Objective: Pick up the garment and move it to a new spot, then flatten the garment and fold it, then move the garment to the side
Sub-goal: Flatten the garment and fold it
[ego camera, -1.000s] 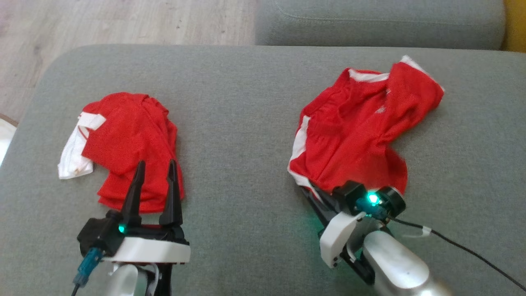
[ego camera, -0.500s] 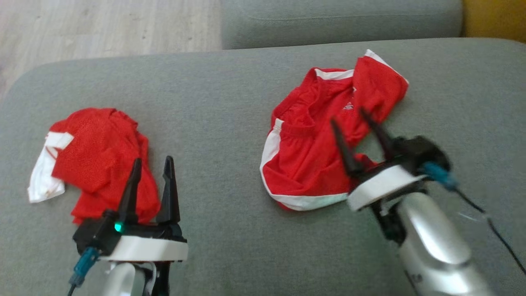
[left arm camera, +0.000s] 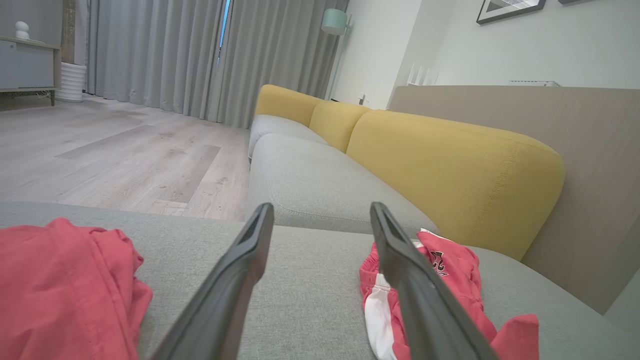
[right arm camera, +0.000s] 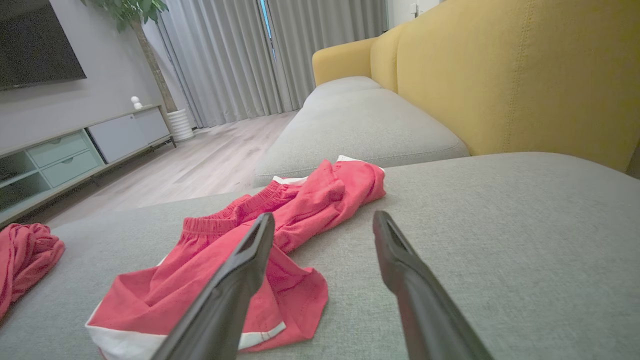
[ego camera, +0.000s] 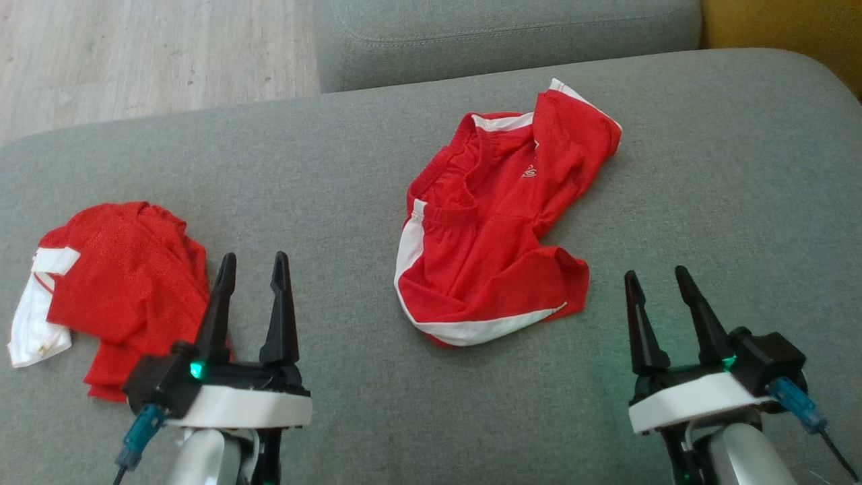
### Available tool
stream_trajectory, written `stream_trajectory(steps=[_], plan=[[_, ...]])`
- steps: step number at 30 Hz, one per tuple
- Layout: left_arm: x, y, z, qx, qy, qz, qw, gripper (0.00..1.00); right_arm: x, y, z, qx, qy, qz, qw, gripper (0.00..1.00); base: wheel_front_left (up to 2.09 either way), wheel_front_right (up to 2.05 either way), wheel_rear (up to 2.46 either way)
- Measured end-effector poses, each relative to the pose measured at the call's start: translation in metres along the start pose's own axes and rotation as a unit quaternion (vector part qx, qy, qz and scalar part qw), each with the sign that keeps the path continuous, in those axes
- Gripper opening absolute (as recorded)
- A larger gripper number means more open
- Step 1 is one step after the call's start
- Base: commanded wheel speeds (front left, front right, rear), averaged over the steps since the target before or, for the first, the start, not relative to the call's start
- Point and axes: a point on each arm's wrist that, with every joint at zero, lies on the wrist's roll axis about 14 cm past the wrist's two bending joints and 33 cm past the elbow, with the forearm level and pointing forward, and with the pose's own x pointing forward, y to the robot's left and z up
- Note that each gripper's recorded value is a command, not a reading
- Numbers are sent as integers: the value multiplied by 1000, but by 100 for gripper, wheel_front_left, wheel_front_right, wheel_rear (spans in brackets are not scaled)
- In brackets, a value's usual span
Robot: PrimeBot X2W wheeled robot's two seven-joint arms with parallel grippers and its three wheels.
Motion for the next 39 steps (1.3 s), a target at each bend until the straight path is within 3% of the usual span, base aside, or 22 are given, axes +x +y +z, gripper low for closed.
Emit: stream_trajectory(steps=[8,16,22,30,31,32,39], plan=[[-1,0,-4,4,6,-1,1000,100,4,9,-2,6,2,12,1000,100,0,0,0],[-6,11,-12,3,19,16,1000,100,3,20,-59,-13,96,36,995,100,0,0,0],[-8,19,-18,3,28,27,999,100,30,38,-77,-41,131,76,988,100,0,0,0],[-7,28,-17,6,27,39,999,100,33,47,-103,-57,180,99,977,100,0,0,0],[-7,28,-17,7,27,40,999,100,34,48,-105,-57,183,101,976,44,0,0,0],[-7,29,-17,7,28,40,999,100,35,49,-105,-56,183,103,976,3,0,0,0],[-5,25,-15,6,24,35,999,100,42,32,-90,-43,162,70,983,0,0,0,0]])
